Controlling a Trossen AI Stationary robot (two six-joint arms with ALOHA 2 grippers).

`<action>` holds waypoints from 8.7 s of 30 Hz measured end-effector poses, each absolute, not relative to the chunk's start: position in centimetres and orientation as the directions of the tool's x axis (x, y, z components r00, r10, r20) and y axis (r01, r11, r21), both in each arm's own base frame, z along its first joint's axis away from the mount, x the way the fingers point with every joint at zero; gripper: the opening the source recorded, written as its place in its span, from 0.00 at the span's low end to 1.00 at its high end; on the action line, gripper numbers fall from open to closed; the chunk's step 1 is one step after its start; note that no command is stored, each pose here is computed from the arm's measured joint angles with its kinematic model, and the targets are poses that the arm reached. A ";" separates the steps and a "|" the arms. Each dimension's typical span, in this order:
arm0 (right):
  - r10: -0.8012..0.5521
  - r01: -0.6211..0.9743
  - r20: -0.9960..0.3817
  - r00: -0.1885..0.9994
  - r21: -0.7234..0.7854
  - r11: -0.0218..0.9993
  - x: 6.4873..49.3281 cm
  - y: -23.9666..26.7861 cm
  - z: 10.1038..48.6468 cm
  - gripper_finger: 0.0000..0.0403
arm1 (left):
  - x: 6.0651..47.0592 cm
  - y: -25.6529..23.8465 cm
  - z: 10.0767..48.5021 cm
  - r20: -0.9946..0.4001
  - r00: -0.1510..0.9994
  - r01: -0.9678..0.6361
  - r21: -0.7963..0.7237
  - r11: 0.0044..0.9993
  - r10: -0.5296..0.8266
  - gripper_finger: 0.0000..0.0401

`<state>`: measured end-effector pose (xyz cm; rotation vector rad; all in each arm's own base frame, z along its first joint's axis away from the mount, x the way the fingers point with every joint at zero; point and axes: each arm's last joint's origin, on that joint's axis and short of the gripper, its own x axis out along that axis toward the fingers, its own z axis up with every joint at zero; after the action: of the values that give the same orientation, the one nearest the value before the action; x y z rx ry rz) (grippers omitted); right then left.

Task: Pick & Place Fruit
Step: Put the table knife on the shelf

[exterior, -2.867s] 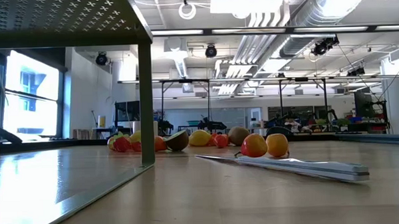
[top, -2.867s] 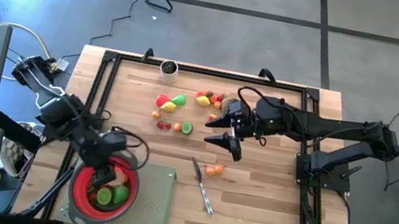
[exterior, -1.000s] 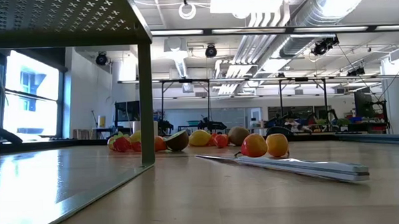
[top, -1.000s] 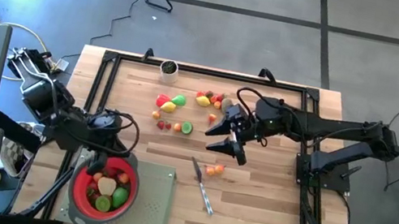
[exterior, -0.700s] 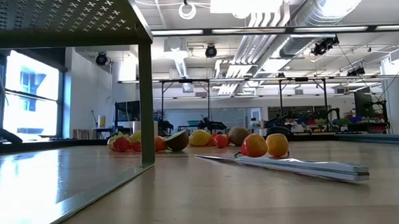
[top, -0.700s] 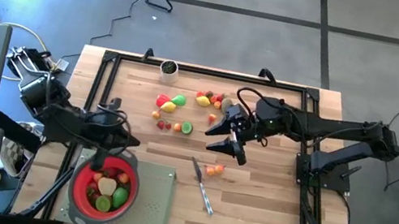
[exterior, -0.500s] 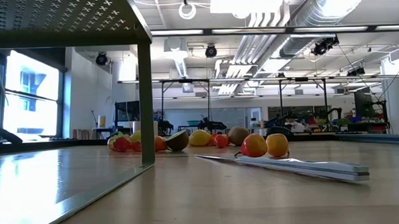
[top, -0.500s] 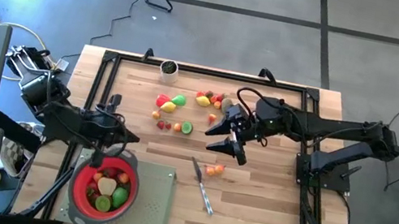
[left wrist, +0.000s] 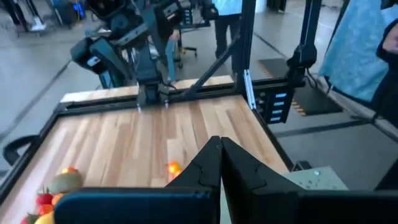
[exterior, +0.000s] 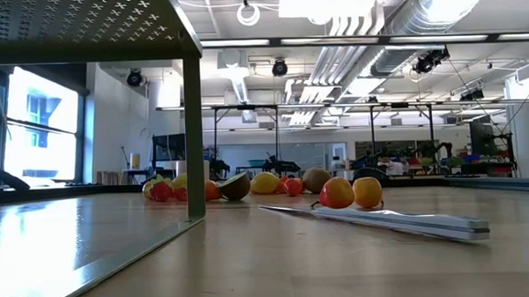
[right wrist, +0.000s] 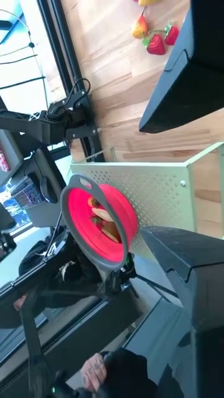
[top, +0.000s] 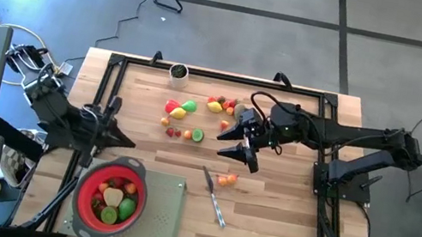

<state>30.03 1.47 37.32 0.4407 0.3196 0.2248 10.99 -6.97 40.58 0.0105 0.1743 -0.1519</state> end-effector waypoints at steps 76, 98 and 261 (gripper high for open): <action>0.158 0.441 -0.588 0.793 0.735 0.515 32.9 17.4 33.7 0.57 | 6.7 -3.7 38.1 -0.093 0.970 0.215 -0.083 0.973 -0.222 0.00; 0.205 0.807 -0.930 0.303 0.365 0.464 35.0 19.4 21.7 0.57 | 6.7 -3.7 38.1 -0.093 0.970 0.219 -0.065 0.974 -0.225 0.00; 0.262 0.275 -0.346 0.901 0.922 0.271 38.2 19.4 31.4 0.10 | 6.9 -3.9 38.6 -0.047 0.975 0.205 -0.165 0.965 -0.216 0.00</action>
<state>38.19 19.36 31.37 1.3115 0.4831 -0.0094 6.94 -3.92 38.64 -0.1604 0.0643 -0.2133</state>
